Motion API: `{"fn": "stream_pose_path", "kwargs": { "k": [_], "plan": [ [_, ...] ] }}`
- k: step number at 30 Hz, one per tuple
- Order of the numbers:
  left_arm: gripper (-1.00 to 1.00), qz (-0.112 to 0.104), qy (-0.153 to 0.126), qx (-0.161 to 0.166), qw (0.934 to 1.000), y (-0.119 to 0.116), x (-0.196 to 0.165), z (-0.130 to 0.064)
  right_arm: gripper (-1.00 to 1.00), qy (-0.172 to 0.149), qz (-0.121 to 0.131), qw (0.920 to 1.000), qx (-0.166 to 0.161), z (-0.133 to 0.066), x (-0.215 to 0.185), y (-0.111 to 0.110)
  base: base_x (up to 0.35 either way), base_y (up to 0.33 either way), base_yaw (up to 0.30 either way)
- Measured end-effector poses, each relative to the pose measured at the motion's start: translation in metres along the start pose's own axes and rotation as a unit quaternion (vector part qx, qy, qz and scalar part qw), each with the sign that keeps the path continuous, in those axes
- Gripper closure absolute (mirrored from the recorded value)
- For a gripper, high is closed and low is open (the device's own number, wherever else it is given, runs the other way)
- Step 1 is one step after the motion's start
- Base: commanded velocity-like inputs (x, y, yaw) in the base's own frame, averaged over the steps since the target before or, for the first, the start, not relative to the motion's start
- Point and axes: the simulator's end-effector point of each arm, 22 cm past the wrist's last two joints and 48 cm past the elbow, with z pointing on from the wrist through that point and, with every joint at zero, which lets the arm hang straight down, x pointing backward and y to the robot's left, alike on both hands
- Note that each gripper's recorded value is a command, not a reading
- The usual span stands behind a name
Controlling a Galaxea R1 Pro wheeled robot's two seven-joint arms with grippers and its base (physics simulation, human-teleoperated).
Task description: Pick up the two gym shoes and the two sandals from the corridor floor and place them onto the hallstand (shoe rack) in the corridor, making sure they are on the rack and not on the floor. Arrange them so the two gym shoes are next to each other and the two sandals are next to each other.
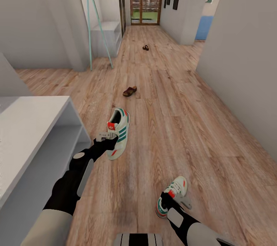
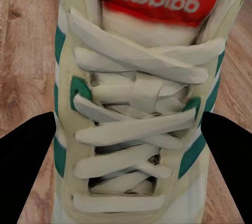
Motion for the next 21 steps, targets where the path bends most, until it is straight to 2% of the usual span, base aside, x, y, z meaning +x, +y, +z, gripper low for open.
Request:
{"fn": "stream_pose_path", "kwargs": {
  "k": [21],
  "plan": [
    [1.0, 0.0, 0.0, 0.0, 1.0, 0.0, 0.0, 0.0, -1.0, 0.0, 0.0, 1.0, 0.0, -0.0001, 0.0006, -0.0004, 0.0, 0.024, 0.0]
  ]
}}
